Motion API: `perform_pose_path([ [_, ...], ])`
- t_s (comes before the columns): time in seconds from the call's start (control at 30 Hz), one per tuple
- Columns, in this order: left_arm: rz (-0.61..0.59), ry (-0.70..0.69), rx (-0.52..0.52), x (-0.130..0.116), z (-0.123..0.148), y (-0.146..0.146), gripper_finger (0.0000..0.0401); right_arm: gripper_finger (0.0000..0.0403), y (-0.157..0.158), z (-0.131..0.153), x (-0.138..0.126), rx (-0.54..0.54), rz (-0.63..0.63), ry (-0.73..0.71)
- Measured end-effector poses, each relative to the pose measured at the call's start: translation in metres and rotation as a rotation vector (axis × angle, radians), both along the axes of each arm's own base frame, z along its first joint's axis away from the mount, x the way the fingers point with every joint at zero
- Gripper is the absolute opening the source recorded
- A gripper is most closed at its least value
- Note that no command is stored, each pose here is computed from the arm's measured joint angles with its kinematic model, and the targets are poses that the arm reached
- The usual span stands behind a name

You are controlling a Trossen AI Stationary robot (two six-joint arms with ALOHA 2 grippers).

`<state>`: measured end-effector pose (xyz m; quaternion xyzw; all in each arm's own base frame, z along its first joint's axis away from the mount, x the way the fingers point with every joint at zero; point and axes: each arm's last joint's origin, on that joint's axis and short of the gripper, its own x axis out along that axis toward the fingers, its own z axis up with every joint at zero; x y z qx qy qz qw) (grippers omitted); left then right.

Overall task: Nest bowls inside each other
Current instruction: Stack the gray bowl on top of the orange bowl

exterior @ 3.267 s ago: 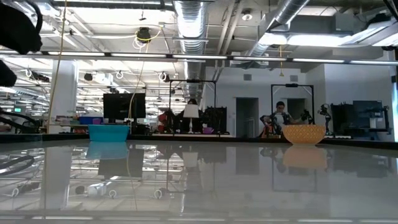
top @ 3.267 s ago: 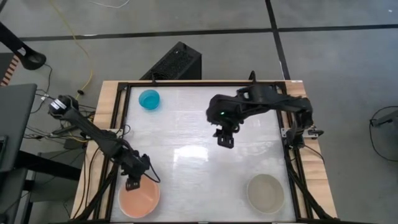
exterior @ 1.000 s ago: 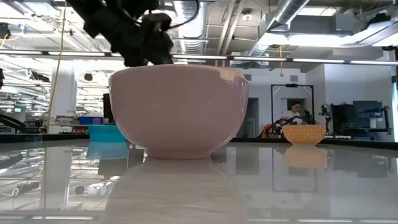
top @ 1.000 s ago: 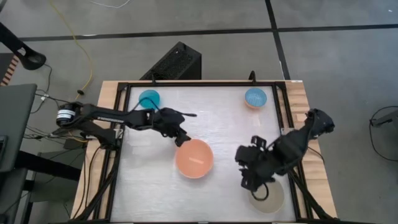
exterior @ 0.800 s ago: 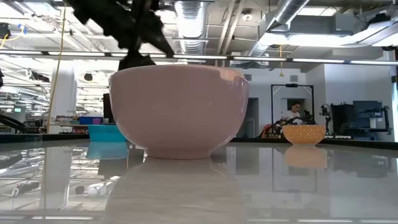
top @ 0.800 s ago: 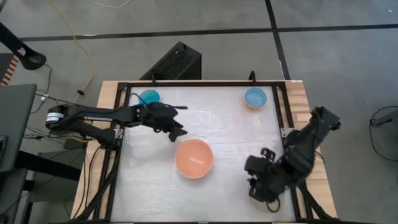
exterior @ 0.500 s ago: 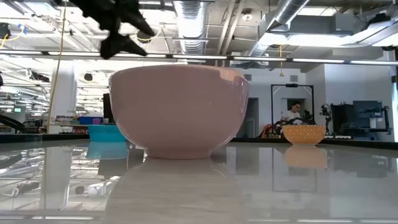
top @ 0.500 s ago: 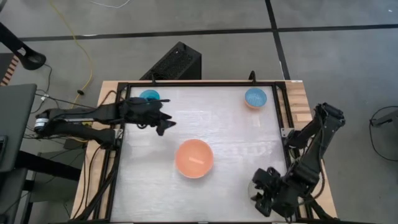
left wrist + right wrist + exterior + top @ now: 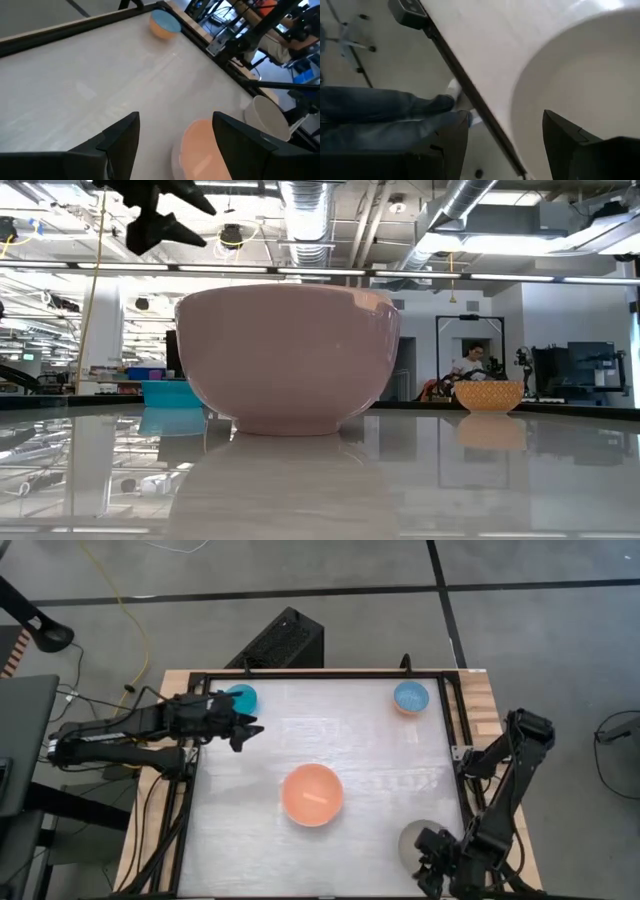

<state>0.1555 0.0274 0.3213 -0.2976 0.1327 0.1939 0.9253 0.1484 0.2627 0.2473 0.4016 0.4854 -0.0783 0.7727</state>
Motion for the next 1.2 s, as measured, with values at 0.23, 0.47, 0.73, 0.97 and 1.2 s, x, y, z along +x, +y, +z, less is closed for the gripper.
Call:
perform_pose_path([
  [0.23, 0.001, 0.032, -0.006, -0.002, -0.003, 0.000, 0.0238, 0.0221, -0.002, -0.014, 0.003, 0.030, -0.017, -0.016],
  [0.47, 0.012, 0.029, -0.003, -0.002, -0.002, 0.000, 0.0238, 0.0221, -0.002, -0.020, 0.003, -0.020, 0.002, -0.003],
  [0.73, 0.018, 0.027, -0.015, -0.002, -0.003, 0.000, 0.0238, 0.0220, 0.027, -0.058, 0.016, 0.036, 0.049, 0.046],
  [0.97, 0.046, 0.027, -0.006, -0.002, -0.002, 0.001, 0.0238, 0.0108, 0.039, -0.086, 0.019, 0.053, 0.089, 0.169],
  [1.2, 0.054, 0.021, -0.021, -0.002, -0.002, 0.001, 0.0238, 0.0014, 0.016, -0.058, 0.034, -0.028, 0.114, 0.016],
])
